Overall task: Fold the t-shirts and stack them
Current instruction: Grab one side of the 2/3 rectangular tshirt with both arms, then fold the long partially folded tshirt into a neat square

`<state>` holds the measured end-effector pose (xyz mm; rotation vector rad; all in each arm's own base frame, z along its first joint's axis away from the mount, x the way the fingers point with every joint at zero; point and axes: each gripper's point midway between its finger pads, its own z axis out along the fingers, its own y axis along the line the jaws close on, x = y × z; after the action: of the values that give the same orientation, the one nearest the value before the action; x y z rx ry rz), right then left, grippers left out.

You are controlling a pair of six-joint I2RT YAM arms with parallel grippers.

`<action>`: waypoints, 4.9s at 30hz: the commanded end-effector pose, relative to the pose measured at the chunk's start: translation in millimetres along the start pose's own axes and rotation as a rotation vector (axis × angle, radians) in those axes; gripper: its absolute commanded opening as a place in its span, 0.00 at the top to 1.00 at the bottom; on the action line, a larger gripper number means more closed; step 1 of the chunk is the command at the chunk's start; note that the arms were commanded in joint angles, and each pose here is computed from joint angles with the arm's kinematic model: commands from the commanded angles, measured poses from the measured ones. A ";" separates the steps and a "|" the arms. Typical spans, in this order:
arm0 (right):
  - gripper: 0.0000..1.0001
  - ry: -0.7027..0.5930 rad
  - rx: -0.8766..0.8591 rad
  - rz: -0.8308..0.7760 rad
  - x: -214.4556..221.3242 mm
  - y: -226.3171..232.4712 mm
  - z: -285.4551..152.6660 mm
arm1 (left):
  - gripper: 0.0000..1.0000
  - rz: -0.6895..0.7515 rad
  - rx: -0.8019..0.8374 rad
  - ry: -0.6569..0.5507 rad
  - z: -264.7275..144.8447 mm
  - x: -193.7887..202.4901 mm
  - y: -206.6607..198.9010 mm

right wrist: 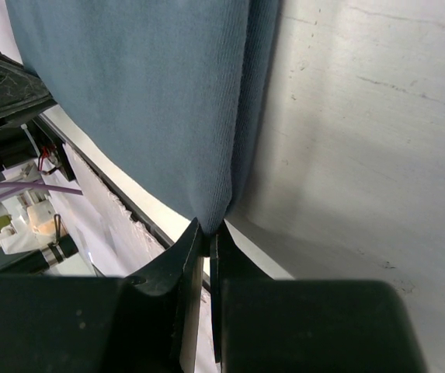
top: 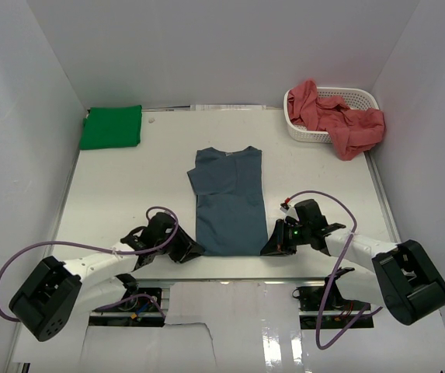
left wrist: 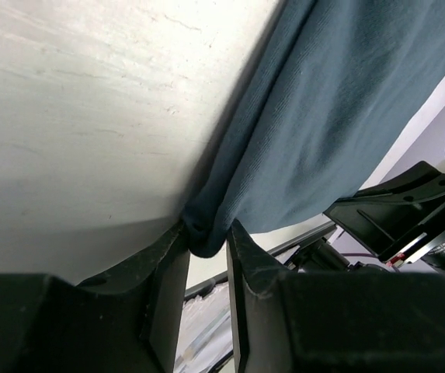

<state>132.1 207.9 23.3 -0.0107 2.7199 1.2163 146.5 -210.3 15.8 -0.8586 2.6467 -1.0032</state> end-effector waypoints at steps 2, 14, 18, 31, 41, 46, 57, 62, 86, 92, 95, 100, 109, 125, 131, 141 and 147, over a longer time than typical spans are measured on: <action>0.92 -0.020 -0.028 -0.042 -6.6 9.6 -2.7 | 0.62 -0.029 -0.380 -0.092 0.6 -9.5 107.5; 0.92 -0.011 -0.020 -0.033 -3.2 10.0 -6.6 | 1.00 -0.037 -0.369 -0.080 5.9 -15.0 103.6; 0.92 -0.009 -0.024 -0.049 -4.5 16.1 -11.7 | 1.00 -0.015 -0.353 -0.064 3.1 -13.9 94.3; 0.92 0.003 -0.022 -0.096 -16.8 39.0 -26.7 | 1.00 0.056 -0.249 -0.052 -20.1 -18.7 31.9; 0.92 0.001 -0.086 -0.135 -31.9 66.5 -33.0 | 1.00 0.085 -0.187 -0.059 -31.4 -30.7 -8.5; 0.92 -0.007 -0.105 -0.149 -40.2 78.2 -36.2 | 1.00 0.090 -0.158 -0.051 -33.7 -34.7 -24.3; 0.92 -0.031 -0.116 -0.181 -59.7 102.8 -47.3 | 1.00 0.130 -0.093 -0.072 -45.1 -56.5 -76.8; 0.92 -0.027 -0.127 -0.188 -68.8 110.3 -46.5 | 1.00 0.147 -0.060 -0.081 -49.6 -67.8 -99.6; 0.92 -0.082 -0.139 -0.210 -171.4 139.6 -49.8 | 1.00 0.218 -0.002 -0.124 -37.6 -161.6 -197.7; 0.92 -0.091 -0.119 -0.212 -190.3 135.3 -44.5 | 1.00 0.241 0.008 -0.131 -29.7 -177.4 -216.5; 0.92 -0.101 -0.109 -0.215 -198.4 134.8 -44.7 | 1.00 0.246 0.015 -0.134 -28.1 -182.5 -222.5; 0.92 -0.115 -0.112 -0.214 -208.8 138.5 -49.0 | 1.00 0.255 0.018 -0.150 -30.3 -189.9 -230.7; 0.92 -0.129 -0.114 -0.221 -222.2 147.0 -59.3 | 1.00 0.274 0.043 -0.170 -40.0 -201.2 -250.6; 0.92 -0.160 -0.087 -0.187 -250.2 132.6 -57.4 | 1.00 0.287 0.061 -0.142 -12.6 -226.7 -270.7; 0.92 -0.168 -0.077 -0.167 -264.2 119.5 -55.6 | 1.00 0.294 0.054 -0.134 5.7 -237.5 -273.4; 0.92 -0.198 -0.095 -0.141 -305.7 110.6 -57.0 | 1.00 0.312 0.113 -0.163 16.6 -264.2 -306.0; 0.92 -0.211 -0.101 -0.129 -330.1 102.9 -54.5 | 1.00 0.327 0.174 -0.159 26.8 -278.2 -318.0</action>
<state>428.2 218.0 171.9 -0.0392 2.4854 1.2114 513.8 -254.4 171.8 -0.4903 2.4949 -0.9410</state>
